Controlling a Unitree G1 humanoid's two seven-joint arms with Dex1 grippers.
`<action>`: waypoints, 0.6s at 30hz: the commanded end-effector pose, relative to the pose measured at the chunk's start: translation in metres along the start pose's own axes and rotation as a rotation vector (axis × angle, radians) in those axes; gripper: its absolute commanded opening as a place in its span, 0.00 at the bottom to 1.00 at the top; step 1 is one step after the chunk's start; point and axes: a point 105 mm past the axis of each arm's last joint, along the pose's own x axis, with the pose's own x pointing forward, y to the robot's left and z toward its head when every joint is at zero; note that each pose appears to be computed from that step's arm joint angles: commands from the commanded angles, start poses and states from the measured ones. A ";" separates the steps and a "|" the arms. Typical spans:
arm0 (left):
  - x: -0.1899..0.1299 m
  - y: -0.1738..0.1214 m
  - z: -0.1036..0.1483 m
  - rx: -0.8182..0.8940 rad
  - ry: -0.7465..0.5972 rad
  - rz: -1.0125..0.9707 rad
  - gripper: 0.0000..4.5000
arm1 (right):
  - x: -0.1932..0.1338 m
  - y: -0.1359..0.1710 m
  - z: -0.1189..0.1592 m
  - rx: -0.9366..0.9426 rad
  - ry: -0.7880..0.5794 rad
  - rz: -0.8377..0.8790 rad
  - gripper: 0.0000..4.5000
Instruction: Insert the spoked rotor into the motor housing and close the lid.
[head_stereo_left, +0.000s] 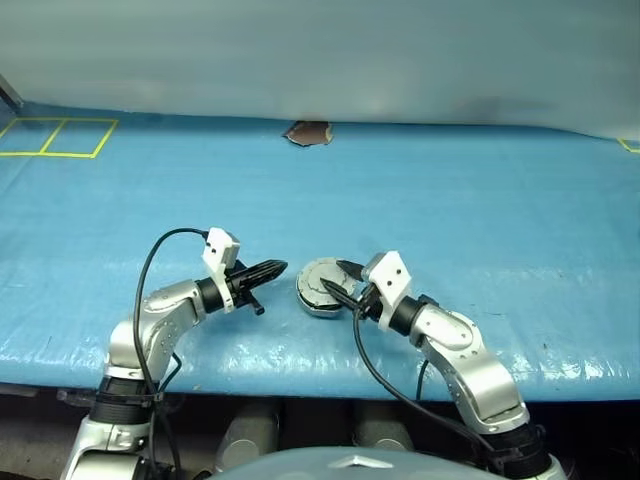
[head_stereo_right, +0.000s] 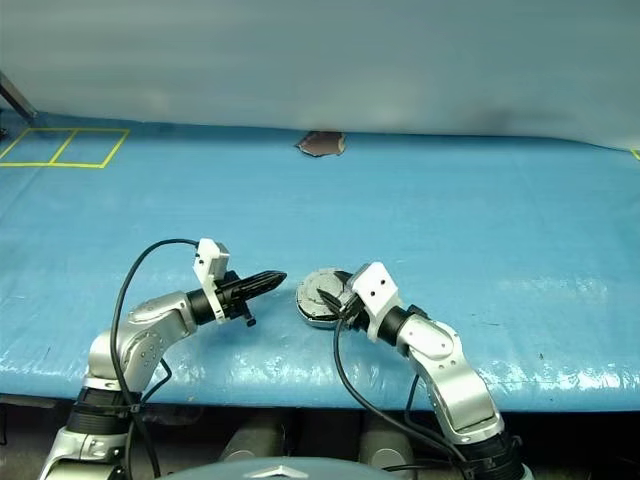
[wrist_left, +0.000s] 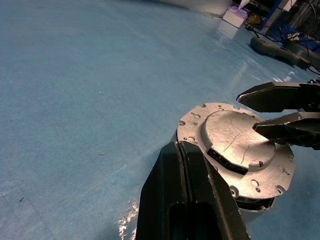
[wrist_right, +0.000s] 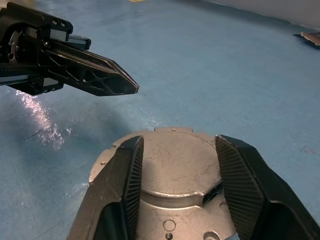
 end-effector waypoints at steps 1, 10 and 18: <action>-0.004 -0.005 0.014 0.047 -0.048 -0.005 0.00 | 0.004 0.001 0.008 -0.014 -0.032 0.010 0.78; -0.002 -0.007 0.009 0.033 -0.042 0.004 0.00 | 0.010 0.002 0.000 -0.018 0.009 0.040 0.99; -0.003 -0.004 0.008 0.037 -0.037 0.023 0.00 | 0.015 0.003 -0.010 0.008 0.041 0.046 0.95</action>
